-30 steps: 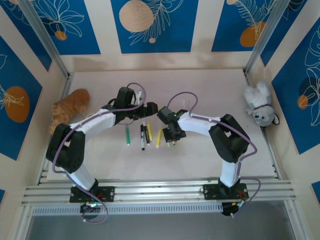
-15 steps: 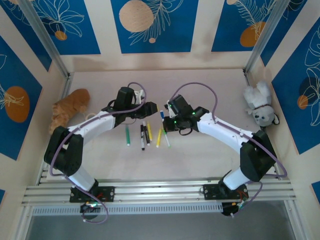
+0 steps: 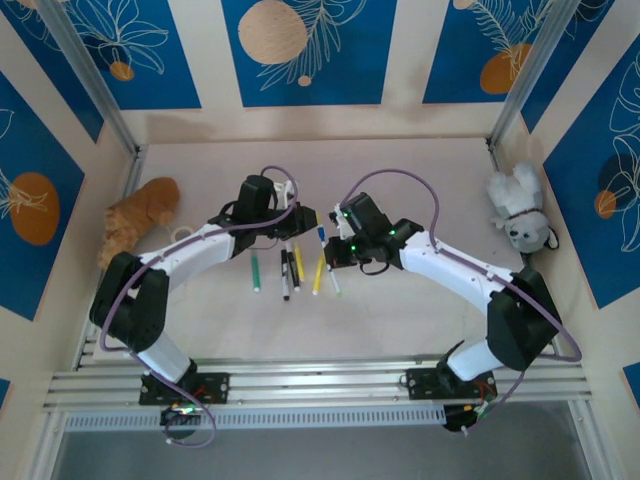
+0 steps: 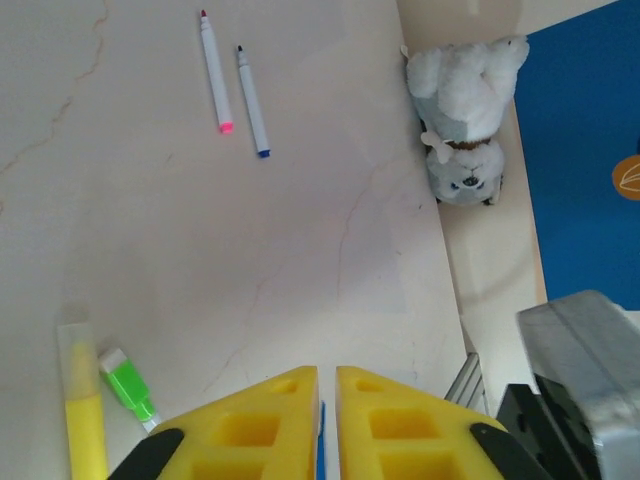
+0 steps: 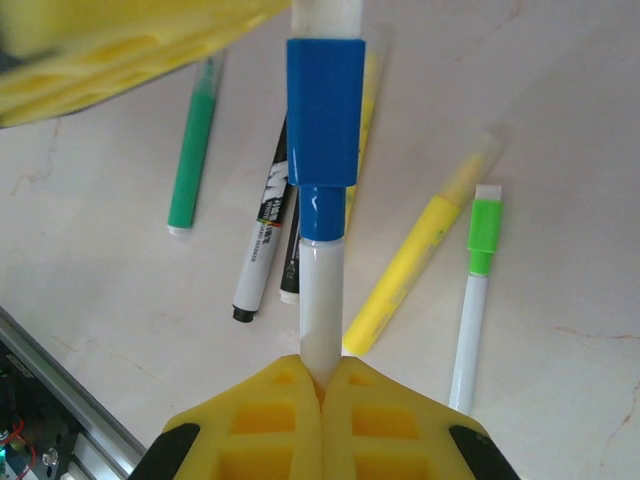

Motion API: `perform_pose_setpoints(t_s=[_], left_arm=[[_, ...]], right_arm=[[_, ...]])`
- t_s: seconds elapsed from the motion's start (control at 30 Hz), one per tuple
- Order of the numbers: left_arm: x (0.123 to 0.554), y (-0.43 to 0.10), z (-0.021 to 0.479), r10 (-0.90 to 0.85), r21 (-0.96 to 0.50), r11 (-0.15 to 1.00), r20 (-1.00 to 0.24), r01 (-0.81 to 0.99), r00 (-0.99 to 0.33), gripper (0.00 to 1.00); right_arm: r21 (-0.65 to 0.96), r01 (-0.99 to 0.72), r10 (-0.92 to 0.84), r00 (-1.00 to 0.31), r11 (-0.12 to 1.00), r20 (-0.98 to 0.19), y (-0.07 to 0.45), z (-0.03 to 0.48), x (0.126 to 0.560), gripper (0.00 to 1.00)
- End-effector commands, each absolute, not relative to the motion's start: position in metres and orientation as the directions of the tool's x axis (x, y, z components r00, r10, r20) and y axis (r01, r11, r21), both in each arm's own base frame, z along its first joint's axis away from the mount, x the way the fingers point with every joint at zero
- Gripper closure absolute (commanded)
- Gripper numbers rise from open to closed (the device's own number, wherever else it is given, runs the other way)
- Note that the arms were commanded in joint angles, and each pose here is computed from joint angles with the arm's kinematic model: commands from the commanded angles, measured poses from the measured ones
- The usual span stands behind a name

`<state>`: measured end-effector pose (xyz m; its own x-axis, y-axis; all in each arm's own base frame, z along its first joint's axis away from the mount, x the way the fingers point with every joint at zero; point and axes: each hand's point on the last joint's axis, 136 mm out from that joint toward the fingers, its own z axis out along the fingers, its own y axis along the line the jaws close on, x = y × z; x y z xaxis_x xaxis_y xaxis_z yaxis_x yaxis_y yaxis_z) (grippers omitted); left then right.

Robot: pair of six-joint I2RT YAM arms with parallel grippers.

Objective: Open the pen caps

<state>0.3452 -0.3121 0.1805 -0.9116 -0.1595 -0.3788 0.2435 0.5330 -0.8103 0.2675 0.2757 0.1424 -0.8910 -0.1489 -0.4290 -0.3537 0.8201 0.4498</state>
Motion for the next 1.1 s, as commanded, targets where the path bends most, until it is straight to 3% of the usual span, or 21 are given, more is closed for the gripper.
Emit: perform_pose_setpoints(t_s=[0.0,0.13,0.67,0.8,0.97,1.07], left_arm=[[0.341,-0.315,0.173,-0.145,-0.808,0.536,-0.371,0.243,-0.917,0.82],[0.341,-0.315,0.172,-0.145,-0.805,0.542,-0.371,0.24,-0.917,0.74],[0.339,-0.326,0.167,-0.118,-0.807,0.537,-0.36,0.246,-0.926,0.73],[0.34,-0.326,0.166,-0.119,-0.807,0.536,-0.36,0.246,-0.925,0.78],[0.34,-0.326,0.164,-0.12,-0.809,0.536,-0.357,0.242,-0.926,1.0],[0.34,-0.326,0.167,-0.122,-0.807,0.538,-0.361,0.244,-0.925,1.0]], right_arm=[[0.483,-0.357,-0.137,-0.891,0.8,-0.432,0.278,0.15,0.264,1.0],[0.481,-0.358,-0.136,-0.889,0.8,-0.437,0.279,0.151,0.265,1.0],[0.476,-0.379,-0.148,-0.879,0.794,-0.453,0.289,0.158,0.274,1.0],[0.474,-0.38,-0.149,-0.878,0.794,-0.455,0.291,0.158,0.275,1.0],[0.476,-0.376,-0.15,-0.882,0.795,-0.447,0.292,0.156,0.276,1.0],[0.476,-0.372,-0.149,-0.884,0.797,-0.443,0.291,0.155,0.275,1.0]])
